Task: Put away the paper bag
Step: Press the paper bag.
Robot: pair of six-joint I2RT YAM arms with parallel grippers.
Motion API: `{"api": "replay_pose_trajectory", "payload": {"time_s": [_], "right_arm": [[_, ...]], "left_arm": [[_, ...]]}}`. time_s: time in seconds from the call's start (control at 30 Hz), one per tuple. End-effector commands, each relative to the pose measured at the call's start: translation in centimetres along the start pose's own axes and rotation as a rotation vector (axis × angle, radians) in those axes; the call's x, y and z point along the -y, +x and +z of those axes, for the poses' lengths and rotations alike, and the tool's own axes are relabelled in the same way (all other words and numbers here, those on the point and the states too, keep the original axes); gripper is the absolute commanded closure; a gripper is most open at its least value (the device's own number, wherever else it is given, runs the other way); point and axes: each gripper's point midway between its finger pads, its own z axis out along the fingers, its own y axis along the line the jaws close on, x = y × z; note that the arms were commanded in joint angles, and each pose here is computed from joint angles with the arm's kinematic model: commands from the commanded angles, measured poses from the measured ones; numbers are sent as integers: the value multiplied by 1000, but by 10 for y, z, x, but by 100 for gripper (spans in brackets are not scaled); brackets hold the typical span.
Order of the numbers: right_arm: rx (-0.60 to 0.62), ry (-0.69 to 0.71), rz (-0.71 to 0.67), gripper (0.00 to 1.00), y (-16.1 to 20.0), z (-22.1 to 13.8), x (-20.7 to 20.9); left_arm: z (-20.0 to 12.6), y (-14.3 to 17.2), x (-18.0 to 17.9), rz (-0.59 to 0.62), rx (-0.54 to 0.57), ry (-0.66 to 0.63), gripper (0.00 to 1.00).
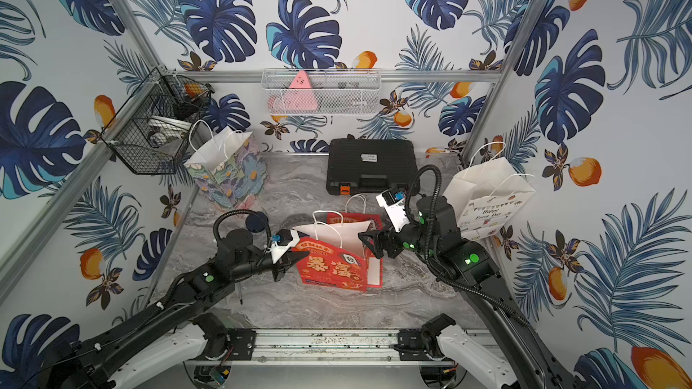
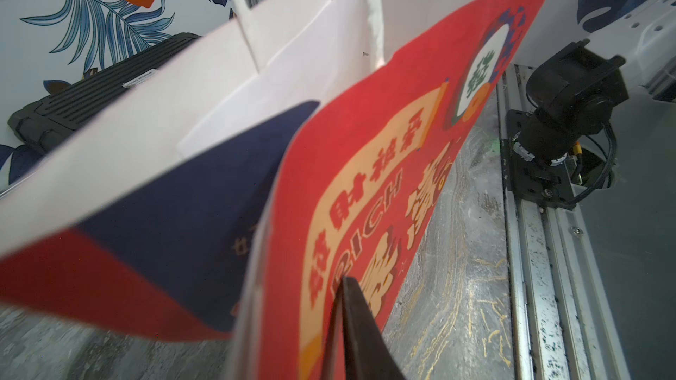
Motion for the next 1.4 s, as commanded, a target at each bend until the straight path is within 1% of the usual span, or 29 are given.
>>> {"api": "replay_pose_trajectory", "payload": {"time_s": [0.0, 0.13, 0.27, 0.33, 0.43, 0.47, 0.53, 0.63, 0.73, 0.83, 0.93, 1.03, 1.17, 1.23, 1.37], "right_arm": [[-43, 55, 290, 9, 36, -3, 11], [17, 160, 385, 8, 61, -17, 29], [49, 212, 463, 7, 75, -22, 40], [49, 259, 474, 7, 80, -26, 47], [38, 301, 446, 7, 82, -30, 52], [36, 288, 433, 7, 81, -28, 51], [29, 216, 409, 8, 78, -18, 41], [-18, 98, 394, 9, 82, 6, 28], [-40, 33, 380, 10, 84, 26, 23], [24, -2, 368, 10, 75, 38, 24], [99, -60, 361, 10, 67, 41, 17], [135, -107, 296, 10, 72, 41, 7], [124, -100, 183, 10, 91, 54, -1], [105, -77, 145, 10, 101, 67, 0], [110, 51, 86, 10, 110, 90, 20]], "left_arm": [[1, 3, -2, -9, -13, -13, 83], [1, 2, -5, -2, -13, -27, 83], [2, 5, -8, -6, -24, -40, 86], [3, 4, -9, -9, -26, -45, 88], [3, 3, -12, -8, -22, -57, 93], [3, 2, -13, -9, -21, -65, 95], [2, 0, -16, -4, -19, -76, 96], [-1, -2, -20, -1, -15, -89, 97], [-4, -4, -26, -8, -9, -102, 99], [-7, -6, -34, -38, 9, -112, 100], [-11, -7, -44, -60, 13, -128, 100], [-16, -6, -51, -65, 17, -138, 100], [-17, -6, -51, -63, 21, -123, 100], [-16, -5, -49, -62, 22, -109, 100], [-16, -6, -45, -55, 32, -84, 100]]}}
